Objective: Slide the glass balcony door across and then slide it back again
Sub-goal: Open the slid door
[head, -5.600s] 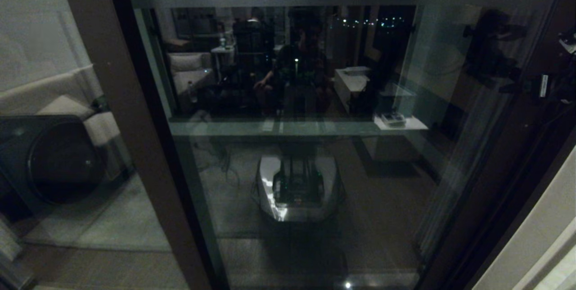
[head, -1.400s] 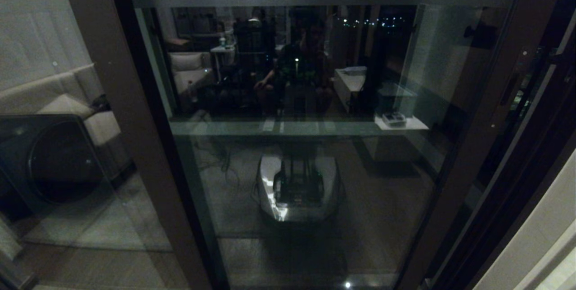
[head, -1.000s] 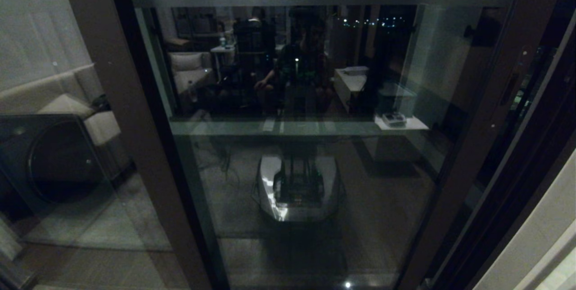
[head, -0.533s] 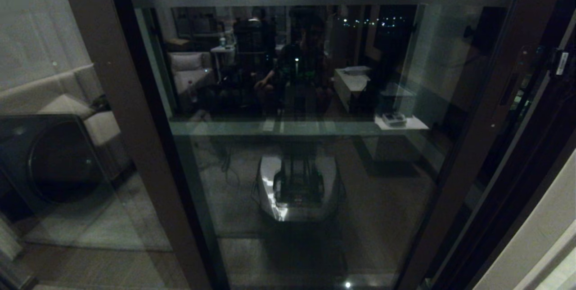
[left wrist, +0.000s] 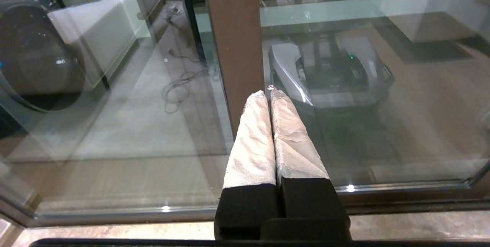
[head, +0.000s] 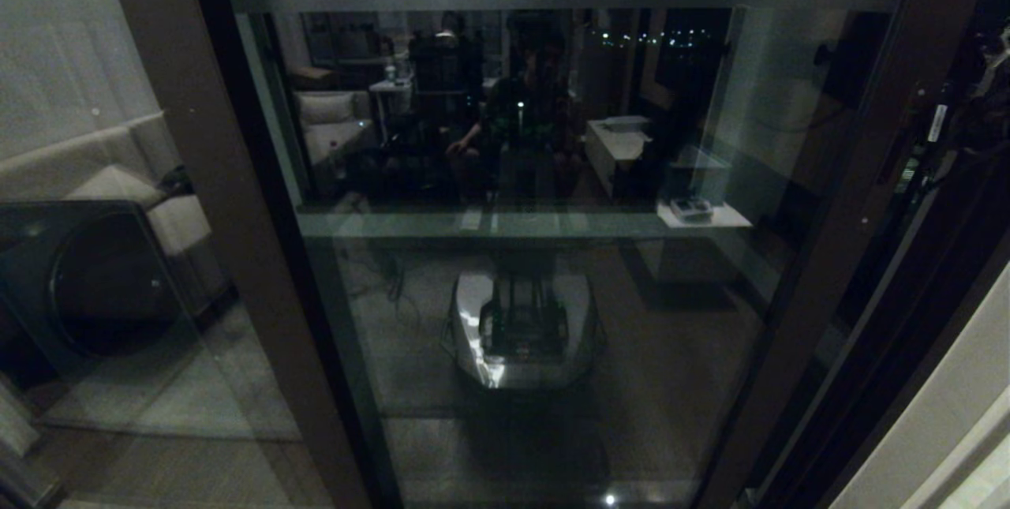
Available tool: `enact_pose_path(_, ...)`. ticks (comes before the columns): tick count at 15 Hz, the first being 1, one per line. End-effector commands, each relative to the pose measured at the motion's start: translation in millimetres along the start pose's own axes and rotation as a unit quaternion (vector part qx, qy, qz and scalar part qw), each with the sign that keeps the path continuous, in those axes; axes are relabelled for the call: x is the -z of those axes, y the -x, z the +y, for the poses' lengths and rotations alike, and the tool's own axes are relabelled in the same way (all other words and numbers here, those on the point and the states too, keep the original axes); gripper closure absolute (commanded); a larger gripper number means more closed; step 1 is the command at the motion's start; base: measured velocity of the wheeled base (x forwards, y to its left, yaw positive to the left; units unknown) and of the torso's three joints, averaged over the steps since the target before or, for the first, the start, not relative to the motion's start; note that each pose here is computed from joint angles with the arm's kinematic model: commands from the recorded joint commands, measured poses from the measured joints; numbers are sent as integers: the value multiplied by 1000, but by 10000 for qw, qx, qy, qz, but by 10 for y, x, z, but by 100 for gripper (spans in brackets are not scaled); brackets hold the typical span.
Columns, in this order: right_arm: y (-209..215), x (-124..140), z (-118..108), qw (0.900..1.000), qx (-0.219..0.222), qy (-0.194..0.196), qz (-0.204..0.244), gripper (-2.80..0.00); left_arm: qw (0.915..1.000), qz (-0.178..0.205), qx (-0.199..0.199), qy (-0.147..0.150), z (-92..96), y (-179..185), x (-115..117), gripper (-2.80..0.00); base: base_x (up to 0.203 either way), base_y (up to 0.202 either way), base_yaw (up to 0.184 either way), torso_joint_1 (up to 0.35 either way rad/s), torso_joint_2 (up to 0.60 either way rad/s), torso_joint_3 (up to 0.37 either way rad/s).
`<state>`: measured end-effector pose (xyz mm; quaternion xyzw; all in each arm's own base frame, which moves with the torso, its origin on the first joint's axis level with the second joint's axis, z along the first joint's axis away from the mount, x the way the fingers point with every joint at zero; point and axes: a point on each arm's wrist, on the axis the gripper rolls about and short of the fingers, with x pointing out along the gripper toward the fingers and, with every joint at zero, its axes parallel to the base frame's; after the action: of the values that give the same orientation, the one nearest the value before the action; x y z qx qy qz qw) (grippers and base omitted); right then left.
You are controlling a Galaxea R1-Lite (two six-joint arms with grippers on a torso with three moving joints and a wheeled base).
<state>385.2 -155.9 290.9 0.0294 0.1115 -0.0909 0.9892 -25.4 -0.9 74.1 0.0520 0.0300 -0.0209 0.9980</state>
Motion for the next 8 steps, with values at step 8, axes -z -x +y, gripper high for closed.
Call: enact_pose_path(8, -67, 31, 273, 9994, -329, -34, 69, 0, 10000, 4, 0, -2, 0, 0, 2, 0, 0, 0, 0, 0, 0, 0)
